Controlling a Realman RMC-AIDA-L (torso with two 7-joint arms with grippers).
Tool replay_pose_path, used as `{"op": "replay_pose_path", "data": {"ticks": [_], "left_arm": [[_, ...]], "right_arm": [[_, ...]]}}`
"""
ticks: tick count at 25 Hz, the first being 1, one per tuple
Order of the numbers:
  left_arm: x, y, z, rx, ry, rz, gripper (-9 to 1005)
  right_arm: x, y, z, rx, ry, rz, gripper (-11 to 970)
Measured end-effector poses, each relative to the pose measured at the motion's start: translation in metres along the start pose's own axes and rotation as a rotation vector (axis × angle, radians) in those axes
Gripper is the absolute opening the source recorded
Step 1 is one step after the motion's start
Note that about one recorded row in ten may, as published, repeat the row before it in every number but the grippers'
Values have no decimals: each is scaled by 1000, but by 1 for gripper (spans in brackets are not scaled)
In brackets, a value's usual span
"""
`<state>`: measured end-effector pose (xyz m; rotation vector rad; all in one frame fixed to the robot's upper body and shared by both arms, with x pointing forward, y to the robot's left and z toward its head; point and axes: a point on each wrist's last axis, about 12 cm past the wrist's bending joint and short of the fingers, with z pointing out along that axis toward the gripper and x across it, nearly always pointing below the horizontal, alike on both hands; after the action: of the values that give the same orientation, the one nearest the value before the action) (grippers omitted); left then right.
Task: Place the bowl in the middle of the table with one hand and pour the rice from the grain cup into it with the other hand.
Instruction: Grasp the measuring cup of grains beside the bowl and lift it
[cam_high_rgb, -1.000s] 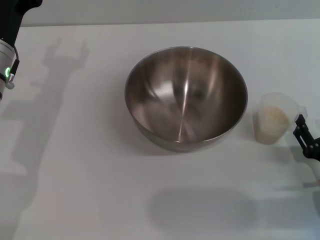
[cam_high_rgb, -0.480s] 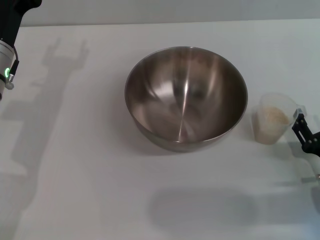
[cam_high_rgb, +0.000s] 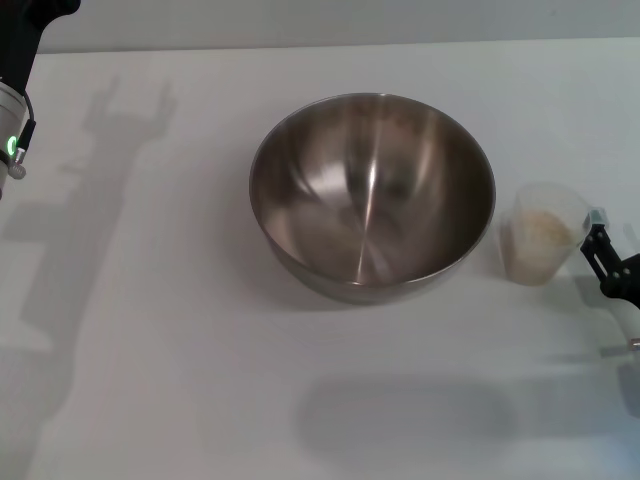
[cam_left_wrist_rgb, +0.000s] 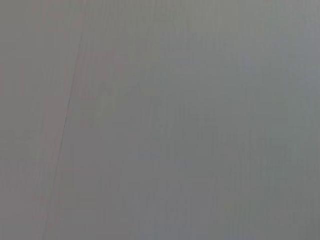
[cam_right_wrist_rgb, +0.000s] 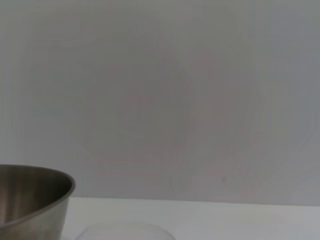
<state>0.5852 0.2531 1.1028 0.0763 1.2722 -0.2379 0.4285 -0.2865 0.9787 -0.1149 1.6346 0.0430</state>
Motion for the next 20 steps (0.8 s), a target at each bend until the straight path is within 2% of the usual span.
{"op": "replay_pose_path", "data": {"ticks": [6,20], "left_arm": [[0,1,-2,-3,-1,0,722],[0,4,-6,-12,-12,-4,723]], "right_arm": [[0,2,6,-12,10,-2,713],[-4,6,14,-37,-1,0,415]]}}
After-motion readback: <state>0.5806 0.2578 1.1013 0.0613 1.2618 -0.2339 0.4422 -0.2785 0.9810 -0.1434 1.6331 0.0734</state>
